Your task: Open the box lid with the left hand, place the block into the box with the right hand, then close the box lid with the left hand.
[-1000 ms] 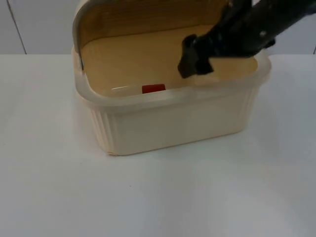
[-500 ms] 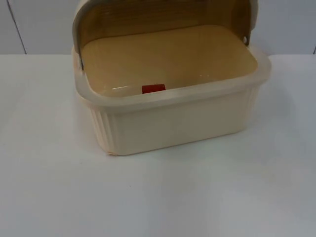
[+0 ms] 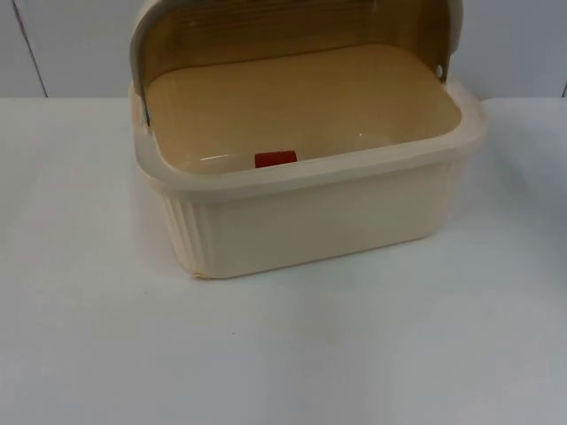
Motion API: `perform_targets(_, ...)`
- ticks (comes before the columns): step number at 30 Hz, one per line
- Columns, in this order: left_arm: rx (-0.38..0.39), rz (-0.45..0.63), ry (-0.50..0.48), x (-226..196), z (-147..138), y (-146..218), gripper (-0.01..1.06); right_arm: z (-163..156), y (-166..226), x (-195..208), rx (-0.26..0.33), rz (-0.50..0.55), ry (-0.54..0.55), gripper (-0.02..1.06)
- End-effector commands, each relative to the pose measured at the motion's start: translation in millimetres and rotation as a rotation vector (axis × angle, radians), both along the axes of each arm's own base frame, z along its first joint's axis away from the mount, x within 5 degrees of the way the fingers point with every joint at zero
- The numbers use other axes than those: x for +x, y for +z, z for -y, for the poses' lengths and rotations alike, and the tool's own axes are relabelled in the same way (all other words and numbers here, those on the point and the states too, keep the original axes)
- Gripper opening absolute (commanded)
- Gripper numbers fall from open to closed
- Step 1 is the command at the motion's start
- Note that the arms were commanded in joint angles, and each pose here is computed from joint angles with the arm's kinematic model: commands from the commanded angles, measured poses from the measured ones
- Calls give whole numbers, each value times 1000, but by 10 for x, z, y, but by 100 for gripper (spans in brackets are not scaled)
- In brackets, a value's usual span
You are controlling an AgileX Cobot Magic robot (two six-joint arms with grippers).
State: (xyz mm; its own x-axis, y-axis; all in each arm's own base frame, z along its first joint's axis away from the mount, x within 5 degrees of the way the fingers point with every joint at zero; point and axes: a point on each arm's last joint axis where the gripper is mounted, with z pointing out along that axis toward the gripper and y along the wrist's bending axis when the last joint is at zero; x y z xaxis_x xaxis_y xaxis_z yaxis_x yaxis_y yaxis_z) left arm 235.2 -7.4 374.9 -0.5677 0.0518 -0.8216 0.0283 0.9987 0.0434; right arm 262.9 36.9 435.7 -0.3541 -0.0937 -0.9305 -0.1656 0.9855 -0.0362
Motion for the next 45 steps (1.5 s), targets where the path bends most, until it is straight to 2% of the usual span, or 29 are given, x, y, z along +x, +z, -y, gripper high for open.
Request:
perform_targets(1, -13, 12, 3, -16, 1, 14, 104, 159, 23, -53, -17, -4, -52, 105)
perform_targets(3, -13, 14, 3, -15, 1, 16, 104, 246, 21, -59, -13, -13, -85, 105)
perform_targets(4, -22, 17, 2, -13, 6, 18, 104, 395, 15, -59, 8, -22, -140, 105)
perform_targets(8, -42, 44, 0, 0, 18, 39, 104, 617, -3, -63, 52, -38, -204, 105)
perform_targets(11, -45, 48, 0, 9, 20, 39, 104, 757, -16, -87, 55, -52, -256, 105)
perform_targets(18, -71, 46, -1, 53, 35, 14, 104, 802, -37, -105, 55, -77, -272, 105)
perform_targets(19, -91, 55, -1, 57, 45, 22, 104, 802, -37, -105, 55, -77, -272, 105)
perform_targets(24, -98, 98, 1, 77, 45, 56, 104, 802, -37, -105, 55, -77, -272, 105)
perform_targets(32, -82, 169, -9, 271, 51, 54, 104, 804, -34, -103, 49, -73, -272, 105)
perform_targets(37, -28, 183, -46, 561, 77, 121, 104, 804, -34, -103, 49, -73, -272, 105)
perform_targets(41, 36, 214, -114, 882, 194, 253, 104, 804, -32, -103, 49, -71, -272, 105)
perform_targets(45, 51, 218, -169, 1140, 379, 275, 104, 804, -34, -103, 49, -73, -271, 105)
